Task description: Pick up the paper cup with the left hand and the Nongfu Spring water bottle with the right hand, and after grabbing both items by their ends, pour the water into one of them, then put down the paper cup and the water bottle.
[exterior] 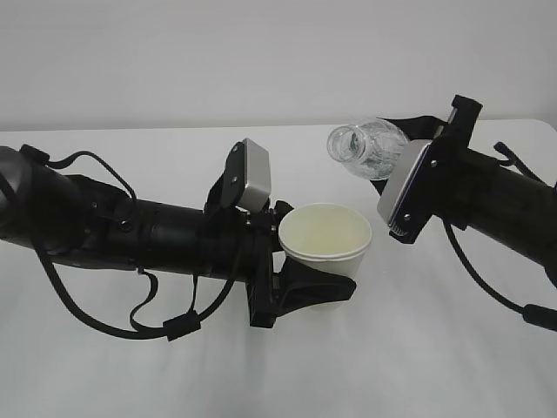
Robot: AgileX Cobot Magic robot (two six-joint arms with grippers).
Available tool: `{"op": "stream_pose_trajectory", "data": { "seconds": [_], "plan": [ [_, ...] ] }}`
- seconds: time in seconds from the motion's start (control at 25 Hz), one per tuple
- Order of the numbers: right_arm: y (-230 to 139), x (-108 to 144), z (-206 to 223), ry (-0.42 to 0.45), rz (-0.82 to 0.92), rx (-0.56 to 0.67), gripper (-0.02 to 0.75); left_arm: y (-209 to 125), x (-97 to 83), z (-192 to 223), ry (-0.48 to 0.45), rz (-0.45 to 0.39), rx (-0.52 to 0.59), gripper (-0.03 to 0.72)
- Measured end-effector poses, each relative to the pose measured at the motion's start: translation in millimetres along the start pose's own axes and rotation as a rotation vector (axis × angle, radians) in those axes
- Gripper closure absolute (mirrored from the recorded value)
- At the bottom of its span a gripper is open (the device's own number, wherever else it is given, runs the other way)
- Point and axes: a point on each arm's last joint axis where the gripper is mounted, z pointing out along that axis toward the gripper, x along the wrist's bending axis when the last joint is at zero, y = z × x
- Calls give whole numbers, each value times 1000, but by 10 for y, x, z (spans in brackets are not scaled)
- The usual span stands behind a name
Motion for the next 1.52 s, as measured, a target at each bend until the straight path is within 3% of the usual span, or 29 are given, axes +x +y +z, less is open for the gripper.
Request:
{"op": "stream_pose_trajectory", "data": {
  "seconds": [0.68, 1.52],
  "plan": [
    [-5, -4, 0, -4, -65, 5, 318, -14, 57, -3, 63, -27, 15, 197],
    [-63, -50, -2, -49, -136, 73, 318, -15, 60, -3, 66, -28, 15, 197]
  ]
}}
